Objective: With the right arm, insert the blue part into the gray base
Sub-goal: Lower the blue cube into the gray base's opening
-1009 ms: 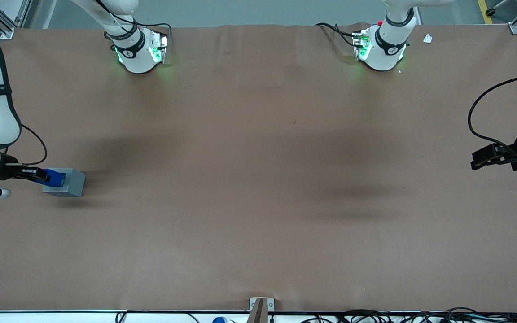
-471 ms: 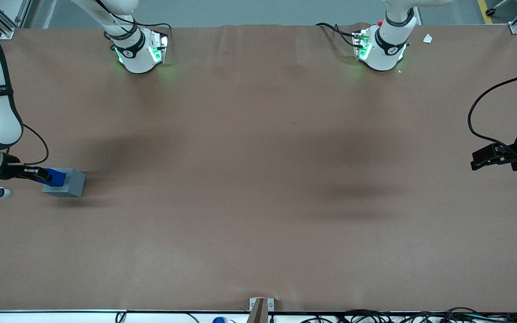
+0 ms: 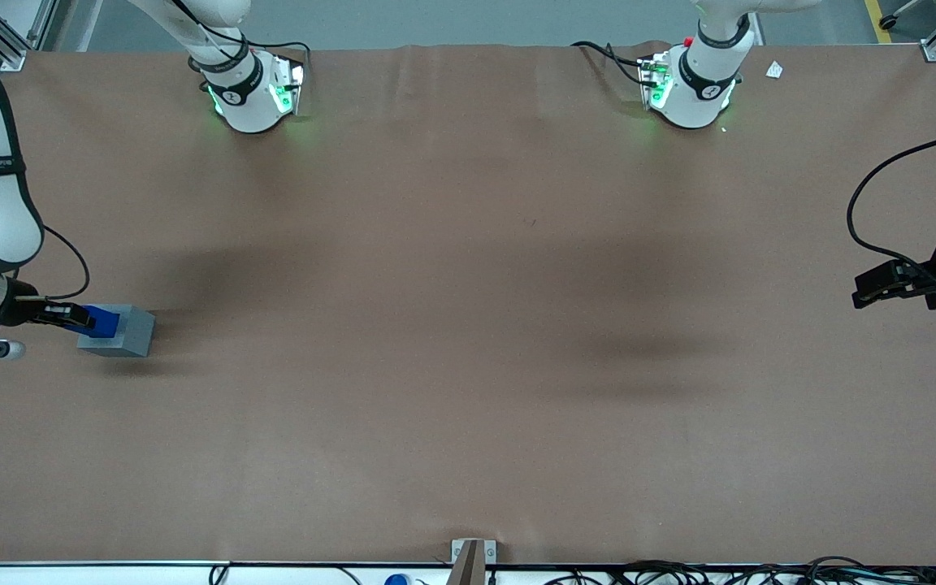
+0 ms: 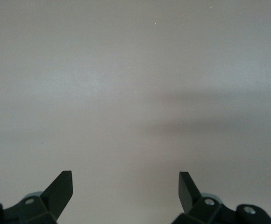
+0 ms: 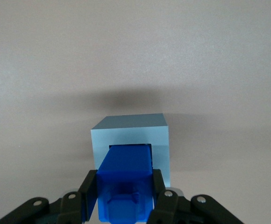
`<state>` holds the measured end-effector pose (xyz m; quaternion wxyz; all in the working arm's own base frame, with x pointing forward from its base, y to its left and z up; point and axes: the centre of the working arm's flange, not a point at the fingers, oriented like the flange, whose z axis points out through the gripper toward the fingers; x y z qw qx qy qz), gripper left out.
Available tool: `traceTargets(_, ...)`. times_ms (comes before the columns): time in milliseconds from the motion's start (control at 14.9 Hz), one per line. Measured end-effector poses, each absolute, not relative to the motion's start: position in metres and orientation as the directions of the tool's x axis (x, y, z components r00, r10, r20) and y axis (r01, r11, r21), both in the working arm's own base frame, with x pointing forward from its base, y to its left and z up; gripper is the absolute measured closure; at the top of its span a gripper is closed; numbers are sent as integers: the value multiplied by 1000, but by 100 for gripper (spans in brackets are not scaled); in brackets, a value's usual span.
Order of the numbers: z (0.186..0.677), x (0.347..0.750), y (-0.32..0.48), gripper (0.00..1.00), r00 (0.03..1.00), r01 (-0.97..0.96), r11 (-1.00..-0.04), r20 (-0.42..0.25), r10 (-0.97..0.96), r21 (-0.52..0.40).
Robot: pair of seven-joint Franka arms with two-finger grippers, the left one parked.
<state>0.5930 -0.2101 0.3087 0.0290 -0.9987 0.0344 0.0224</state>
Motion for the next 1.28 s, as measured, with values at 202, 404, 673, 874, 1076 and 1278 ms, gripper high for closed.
traceTargets(202,305,593,-212,49,997,-70,-996,-47,-67,-56)
traceTargets(404,302,593,-213,49,997,-69,-996,-50,-66,-57)
traceTargets(673,297,592,-214,49,996,-72,-996,-54,-69,-58)
traceTargets(874,297,592,-214,45,996,-71,-996,-54,-68,-58)
traceTargets(1076,298,593,-214,33,996,-69,-996,-52,-66,-58)
traceTargets(1278,302,597,-211,23,997,-61,-996,-42,-59,-57)
